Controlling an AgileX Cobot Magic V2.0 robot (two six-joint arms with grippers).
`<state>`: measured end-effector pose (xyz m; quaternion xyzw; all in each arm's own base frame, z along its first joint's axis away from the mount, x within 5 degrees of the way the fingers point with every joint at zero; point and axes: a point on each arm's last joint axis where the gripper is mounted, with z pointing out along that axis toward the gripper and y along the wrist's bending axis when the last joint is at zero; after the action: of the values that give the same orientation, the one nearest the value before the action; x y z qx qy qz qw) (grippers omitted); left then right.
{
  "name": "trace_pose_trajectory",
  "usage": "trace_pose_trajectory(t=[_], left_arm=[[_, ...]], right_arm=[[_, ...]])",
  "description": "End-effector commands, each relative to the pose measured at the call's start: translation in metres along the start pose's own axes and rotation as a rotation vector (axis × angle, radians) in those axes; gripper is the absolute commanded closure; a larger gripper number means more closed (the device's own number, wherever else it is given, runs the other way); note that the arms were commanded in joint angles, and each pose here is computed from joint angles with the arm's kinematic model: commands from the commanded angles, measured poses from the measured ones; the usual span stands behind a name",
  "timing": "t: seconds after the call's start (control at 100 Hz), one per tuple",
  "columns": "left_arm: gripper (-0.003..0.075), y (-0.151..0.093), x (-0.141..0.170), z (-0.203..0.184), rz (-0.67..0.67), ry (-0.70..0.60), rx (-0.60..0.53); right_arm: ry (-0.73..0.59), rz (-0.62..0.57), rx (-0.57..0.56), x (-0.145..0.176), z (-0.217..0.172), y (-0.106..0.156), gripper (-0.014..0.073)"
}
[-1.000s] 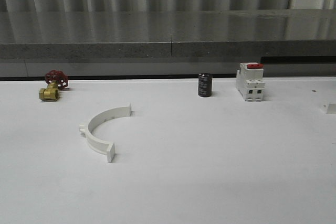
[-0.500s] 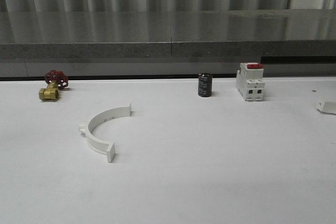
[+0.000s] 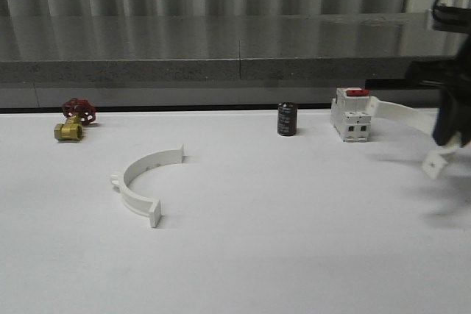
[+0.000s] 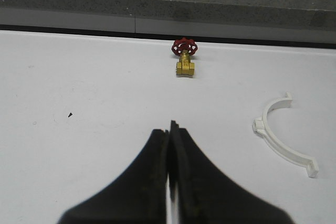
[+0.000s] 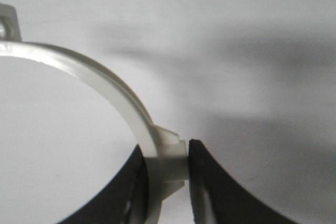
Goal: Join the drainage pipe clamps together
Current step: 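Lift the second clamp half with the right gripper toward the first half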
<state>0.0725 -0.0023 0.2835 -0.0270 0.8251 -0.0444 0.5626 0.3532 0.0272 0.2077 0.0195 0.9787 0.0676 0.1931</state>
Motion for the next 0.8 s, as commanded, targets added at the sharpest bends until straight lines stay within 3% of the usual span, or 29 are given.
trace_pose_trajectory(t=[0.0,0.19,0.36,0.49,0.64,0.79], left_arm=[[0.0741,-0.003,-0.014,-0.004,-0.001,-0.095,0.021],[0.0741,-0.003,-0.014,-0.004,-0.001,-0.095,0.021],[0.0741,-0.003,-0.014,-0.004,-0.001,-0.095,0.021],[0.0741,-0.003,-0.014,-0.004,-0.001,-0.095,0.021],[0.0741,-0.003,-0.014,-0.004,-0.001,-0.095,0.021],[0.0741,-0.003,-0.014,-0.004,-0.001,-0.095,0.021]], right_arm=[[-0.101,0.013,-0.052,-0.008,-0.028,0.034,0.0497],[-0.114,0.045,-0.057,0.000,-0.024,0.104,0.0497],[-0.136,0.052,0.052,0.005,-0.013,0.155,0.0497],[-0.140,0.025,0.120,0.008,-0.003,0.186,0.0497],[-0.144,0.001,0.091,0.012,0.004,0.219,0.0497],[-0.153,0.026,0.070,0.010,0.010,0.235,0.0497]])
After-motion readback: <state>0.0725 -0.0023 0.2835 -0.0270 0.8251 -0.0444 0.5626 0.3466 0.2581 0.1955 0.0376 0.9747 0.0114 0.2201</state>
